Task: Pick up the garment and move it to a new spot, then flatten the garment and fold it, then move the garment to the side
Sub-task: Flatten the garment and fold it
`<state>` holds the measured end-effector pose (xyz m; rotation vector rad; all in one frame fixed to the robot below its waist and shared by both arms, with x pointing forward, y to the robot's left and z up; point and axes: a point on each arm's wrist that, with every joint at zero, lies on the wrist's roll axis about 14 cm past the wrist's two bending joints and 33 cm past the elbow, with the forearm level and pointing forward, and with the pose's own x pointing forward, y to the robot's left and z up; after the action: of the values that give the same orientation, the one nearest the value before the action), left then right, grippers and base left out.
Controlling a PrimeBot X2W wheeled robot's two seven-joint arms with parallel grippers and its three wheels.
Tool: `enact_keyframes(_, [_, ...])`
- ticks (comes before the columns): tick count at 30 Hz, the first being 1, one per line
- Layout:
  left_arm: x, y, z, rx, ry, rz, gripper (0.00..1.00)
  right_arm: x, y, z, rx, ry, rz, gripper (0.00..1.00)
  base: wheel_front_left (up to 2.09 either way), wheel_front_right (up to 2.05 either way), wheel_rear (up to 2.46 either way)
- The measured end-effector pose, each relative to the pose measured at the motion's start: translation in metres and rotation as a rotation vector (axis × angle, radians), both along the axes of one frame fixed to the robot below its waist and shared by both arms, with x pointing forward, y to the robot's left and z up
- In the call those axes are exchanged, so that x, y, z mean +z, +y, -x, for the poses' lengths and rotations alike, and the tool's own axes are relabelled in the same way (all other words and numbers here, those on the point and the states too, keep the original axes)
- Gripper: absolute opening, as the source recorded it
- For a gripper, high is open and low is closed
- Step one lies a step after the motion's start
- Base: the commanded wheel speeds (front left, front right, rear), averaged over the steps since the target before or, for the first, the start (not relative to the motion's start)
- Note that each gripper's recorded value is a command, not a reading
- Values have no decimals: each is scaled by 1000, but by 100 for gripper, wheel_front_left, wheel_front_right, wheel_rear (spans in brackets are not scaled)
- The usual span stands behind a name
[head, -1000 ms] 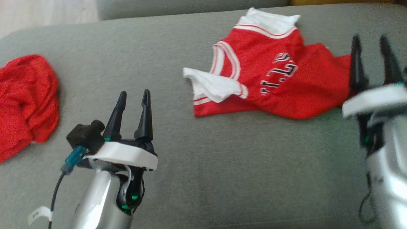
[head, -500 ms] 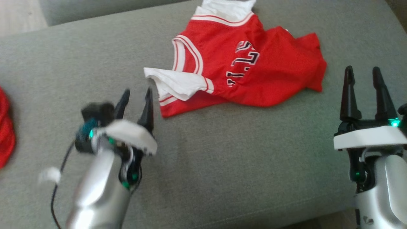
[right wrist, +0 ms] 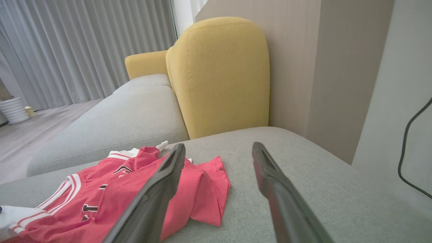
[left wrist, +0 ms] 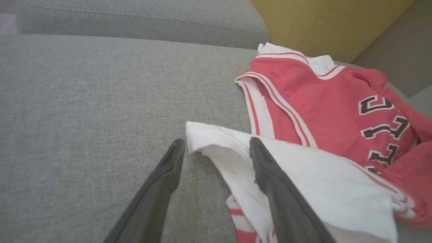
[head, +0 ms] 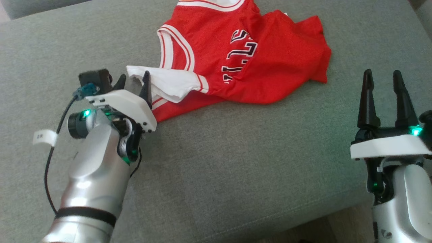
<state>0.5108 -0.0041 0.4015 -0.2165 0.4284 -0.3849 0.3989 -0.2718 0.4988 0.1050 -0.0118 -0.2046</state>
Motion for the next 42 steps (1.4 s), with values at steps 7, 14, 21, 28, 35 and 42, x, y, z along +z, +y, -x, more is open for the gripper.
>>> enact_keyframes(7, [-12, -4, -7, -12, 34, -30, 0, -6, -4, 4, -18, 10, -9, 100, 0, 0, 0])
enact_keyframes(14, [14, 1, -25, 29, -94, 1, 0, -11, -4, 3, -17, 18, -16, 100, 0, 0, 0])
enact_keyframes(21, [66, 12, -35, 69, -255, 59, 0, -7, 4, -3, 5, 0, -31, 100, 0, 0, 0])
enact_keyframes(28, [121, 31, -32, 121, -405, 124, 0, -4, 17, -11, 41, -17, -49, 100, 0, 0, 0])
enact_keyframes(35, [131, 53, 8, 139, -457, 115, 0, 6, 32, -19, 81, -47, -67, 100, 0, 0, 0])
enact_keyframes(42, [80, 62, 77, 48, -282, 5, 0, 5, 48, -19, 121, -42, -85, 100, 0, 0, 0])
